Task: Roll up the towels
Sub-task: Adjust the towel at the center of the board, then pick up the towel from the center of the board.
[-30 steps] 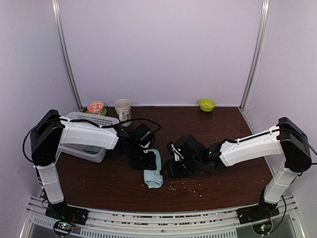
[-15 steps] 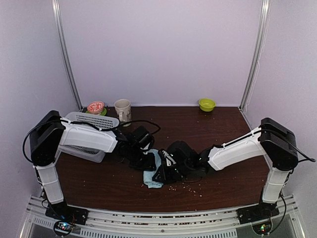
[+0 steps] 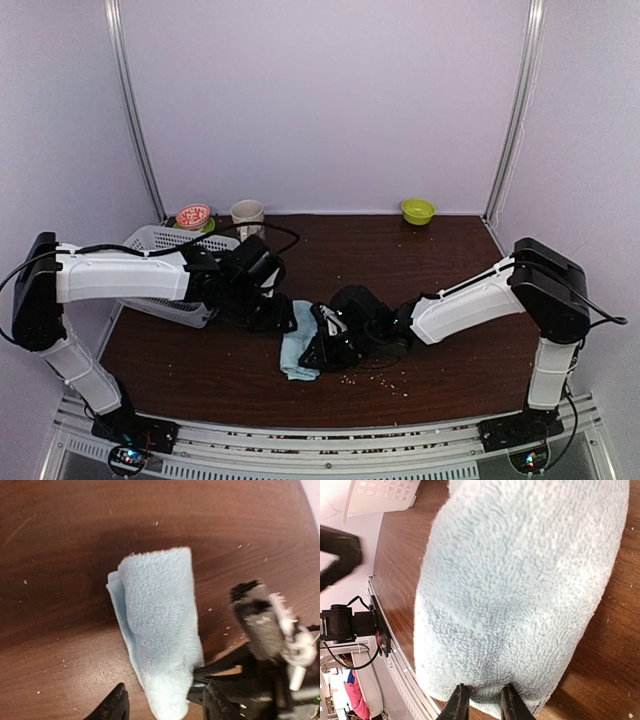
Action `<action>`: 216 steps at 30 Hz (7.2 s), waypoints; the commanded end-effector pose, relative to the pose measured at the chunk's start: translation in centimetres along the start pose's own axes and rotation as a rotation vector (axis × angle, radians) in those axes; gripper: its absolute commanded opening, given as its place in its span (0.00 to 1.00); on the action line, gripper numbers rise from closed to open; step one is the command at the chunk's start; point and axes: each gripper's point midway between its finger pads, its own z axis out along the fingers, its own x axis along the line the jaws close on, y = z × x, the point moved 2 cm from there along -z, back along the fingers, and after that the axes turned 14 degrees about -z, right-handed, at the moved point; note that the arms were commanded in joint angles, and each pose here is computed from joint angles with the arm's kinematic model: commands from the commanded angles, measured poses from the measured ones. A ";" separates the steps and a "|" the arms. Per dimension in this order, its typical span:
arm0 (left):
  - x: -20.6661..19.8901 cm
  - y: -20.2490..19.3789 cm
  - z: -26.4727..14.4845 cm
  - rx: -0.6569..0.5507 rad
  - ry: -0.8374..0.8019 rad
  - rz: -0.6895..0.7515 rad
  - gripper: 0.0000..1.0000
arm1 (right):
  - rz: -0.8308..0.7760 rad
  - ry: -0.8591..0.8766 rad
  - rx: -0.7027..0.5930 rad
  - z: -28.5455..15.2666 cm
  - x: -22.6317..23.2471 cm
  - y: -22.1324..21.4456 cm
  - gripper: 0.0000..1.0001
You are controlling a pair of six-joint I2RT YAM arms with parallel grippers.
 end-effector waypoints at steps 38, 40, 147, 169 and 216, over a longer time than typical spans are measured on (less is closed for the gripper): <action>6.2 -0.7 8.2 0.076 0.188 -0.067 0.19 | -0.038 -0.111 -0.069 -5.1 -1.2 1.7 0.44; 6.8 -1.0 8.3 0.078 0.199 -0.070 0.18 | -0.043 -0.107 -0.072 -5.0 -1.0 2.0 0.43; 3.1 1.7 4.5 0.003 0.240 -0.029 0.65 | -0.055 -0.089 -0.071 -6.9 -0.3 3.5 0.48; -3.2 1.8 -2.8 -0.120 0.208 0.006 0.91 | -0.059 -0.107 -0.127 -9.2 -1.1 3.1 0.47; 4.8 -2.5 7.9 0.061 0.455 -0.097 0.59 | -0.012 -0.141 -0.179 -13.4 -4.9 0.2 0.47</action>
